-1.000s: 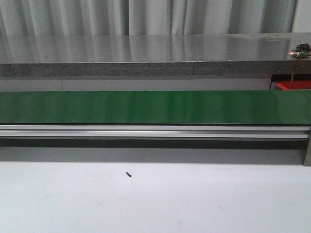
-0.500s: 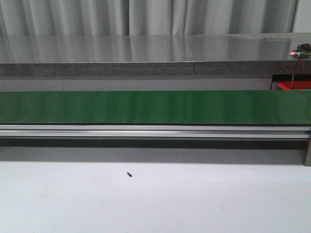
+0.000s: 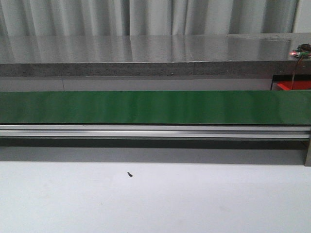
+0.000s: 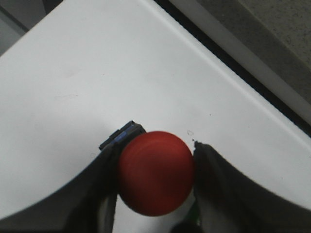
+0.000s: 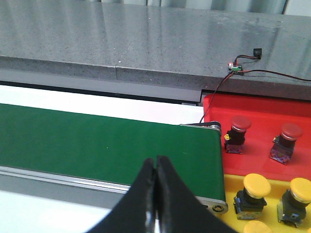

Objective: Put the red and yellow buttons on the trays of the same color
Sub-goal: 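Carry the red button with the left gripper onto the belt's near end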

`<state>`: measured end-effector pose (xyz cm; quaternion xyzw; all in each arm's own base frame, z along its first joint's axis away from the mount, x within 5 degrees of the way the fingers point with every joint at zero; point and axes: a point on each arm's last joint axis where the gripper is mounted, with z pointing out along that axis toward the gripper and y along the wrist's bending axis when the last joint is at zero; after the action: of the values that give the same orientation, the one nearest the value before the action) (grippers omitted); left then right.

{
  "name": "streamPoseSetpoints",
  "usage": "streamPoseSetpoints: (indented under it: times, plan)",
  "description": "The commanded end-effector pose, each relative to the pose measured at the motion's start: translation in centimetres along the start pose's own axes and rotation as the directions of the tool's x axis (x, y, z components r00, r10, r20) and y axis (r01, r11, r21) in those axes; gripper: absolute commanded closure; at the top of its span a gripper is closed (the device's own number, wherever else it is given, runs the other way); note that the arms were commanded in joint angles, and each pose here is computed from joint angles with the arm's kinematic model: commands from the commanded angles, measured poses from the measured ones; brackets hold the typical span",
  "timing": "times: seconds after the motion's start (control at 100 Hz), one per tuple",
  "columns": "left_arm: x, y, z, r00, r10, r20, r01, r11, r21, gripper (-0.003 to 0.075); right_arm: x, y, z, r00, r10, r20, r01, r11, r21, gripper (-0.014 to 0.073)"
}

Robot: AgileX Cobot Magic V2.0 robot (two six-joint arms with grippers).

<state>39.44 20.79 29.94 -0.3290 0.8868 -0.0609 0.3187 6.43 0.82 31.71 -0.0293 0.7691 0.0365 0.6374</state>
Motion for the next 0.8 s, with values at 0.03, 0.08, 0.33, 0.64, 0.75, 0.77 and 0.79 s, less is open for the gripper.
streamPoseSetpoints:
  times: [0.03, 0.08, 0.33, 0.64, 0.75, 0.77, 0.79]
  plan:
    - [-0.9, -1.9, -4.5, 0.993, 0.079, 0.086, -0.083, 0.996, 0.040, 0.0533, -1.5, -0.1, -0.2, 0.995, 0.000, 0.097, -0.001, 1.000, 0.010, 0.0663]
    - [-0.6, -2.3, -4.5, 0.994, 0.080, 0.068, -0.084, 0.995, 0.051, 0.0533, -1.5, -0.1, -0.2, 0.995, 0.000, 0.096, -0.001, 1.000, 0.010, 0.0663]
    - [0.8, -5.5, -4.0, 0.983, 0.181, 0.014, -0.181, 0.973, 0.142, 0.0533, -1.5, -0.1, -0.2, 0.995, 0.000, 0.096, -0.001, 1.000, 0.010, 0.0663]
    - [2.8, -9.3, -2.8, 0.950, 0.311, 0.018, -0.309, 0.934, 0.181, 0.0533, -1.5, -0.1, -0.2, 0.996, 0.000, 0.094, -0.001, 1.000, 0.010, 0.0663]
    - [3.7, -9.8, -2.1, 0.945, 0.327, -0.009, -0.320, 0.929, 0.187, 0.0533, -1.5, -0.1, -0.2, 0.996, 0.000, 0.094, -0.001, 1.000, 0.010, 0.0663]
    - [3.8, -9.8, -2.0, 0.945, 0.327, -0.012, -0.319, 0.929, 0.187, 0.0533, -1.5, -0.1, -0.2, 0.996, 0.000, 0.094, -0.001, 1.000, 0.010, 0.0663]
    - [4.0, -9.8, -1.9, 0.945, 0.328, -0.015, -0.319, 0.929, 0.187, 0.0533, -1.5, -0.1, -0.2, 0.996, 0.000, 0.094, -0.001, 1.000, 0.010, 0.0663]
